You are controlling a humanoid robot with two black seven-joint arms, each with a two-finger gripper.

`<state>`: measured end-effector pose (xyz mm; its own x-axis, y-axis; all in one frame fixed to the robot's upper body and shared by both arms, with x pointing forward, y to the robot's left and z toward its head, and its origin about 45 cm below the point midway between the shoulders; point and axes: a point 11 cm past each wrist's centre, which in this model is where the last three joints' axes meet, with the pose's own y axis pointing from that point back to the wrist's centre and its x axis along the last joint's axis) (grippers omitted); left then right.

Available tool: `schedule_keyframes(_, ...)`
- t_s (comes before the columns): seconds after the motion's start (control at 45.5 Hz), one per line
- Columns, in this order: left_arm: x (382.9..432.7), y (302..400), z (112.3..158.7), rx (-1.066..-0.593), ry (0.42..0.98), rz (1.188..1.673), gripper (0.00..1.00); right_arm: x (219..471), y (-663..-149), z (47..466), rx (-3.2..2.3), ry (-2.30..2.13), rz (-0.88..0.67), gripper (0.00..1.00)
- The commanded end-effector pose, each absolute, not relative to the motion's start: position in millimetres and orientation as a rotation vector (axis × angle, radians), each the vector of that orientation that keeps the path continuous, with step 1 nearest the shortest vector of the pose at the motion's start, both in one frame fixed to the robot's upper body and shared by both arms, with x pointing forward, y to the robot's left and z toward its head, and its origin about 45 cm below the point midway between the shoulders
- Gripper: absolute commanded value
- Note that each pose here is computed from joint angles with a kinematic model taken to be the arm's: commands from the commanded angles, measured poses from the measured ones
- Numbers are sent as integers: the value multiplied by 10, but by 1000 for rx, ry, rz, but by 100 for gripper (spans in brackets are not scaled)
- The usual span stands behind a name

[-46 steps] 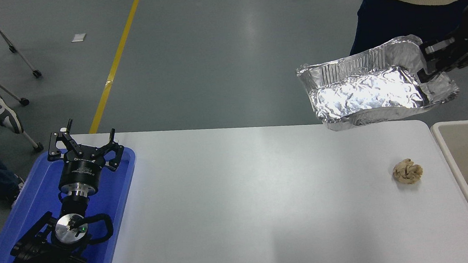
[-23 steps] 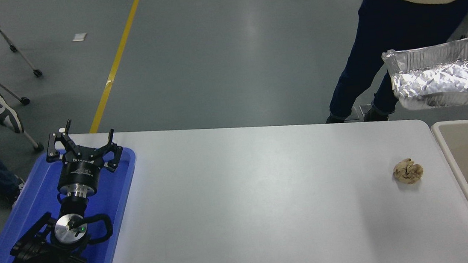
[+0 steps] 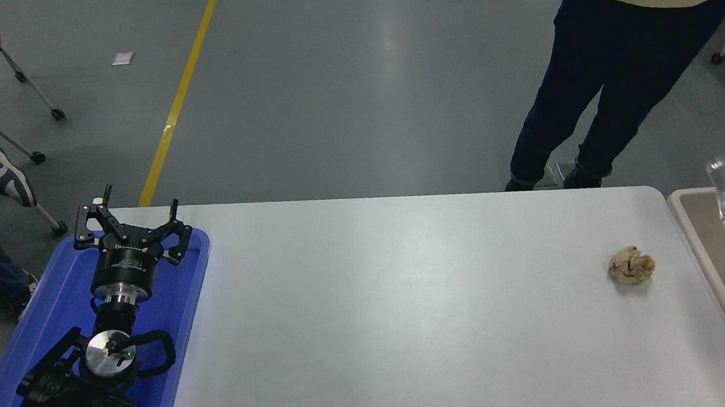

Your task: Pick up foil plate and place in dustbin

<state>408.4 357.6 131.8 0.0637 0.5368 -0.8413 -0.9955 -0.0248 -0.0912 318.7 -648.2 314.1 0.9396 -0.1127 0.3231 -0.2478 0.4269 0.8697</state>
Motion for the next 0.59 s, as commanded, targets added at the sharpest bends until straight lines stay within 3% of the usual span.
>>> schedule_keyframes(0.0,4084,3577,1318,-855,706,1402,100,2894,-6765,2850,1057,-304,123,0)
schedule_keyframes(0.571,4084,3579,1318,-856,705,1404,100,2661,-6827,1968,891,-358,312,0)
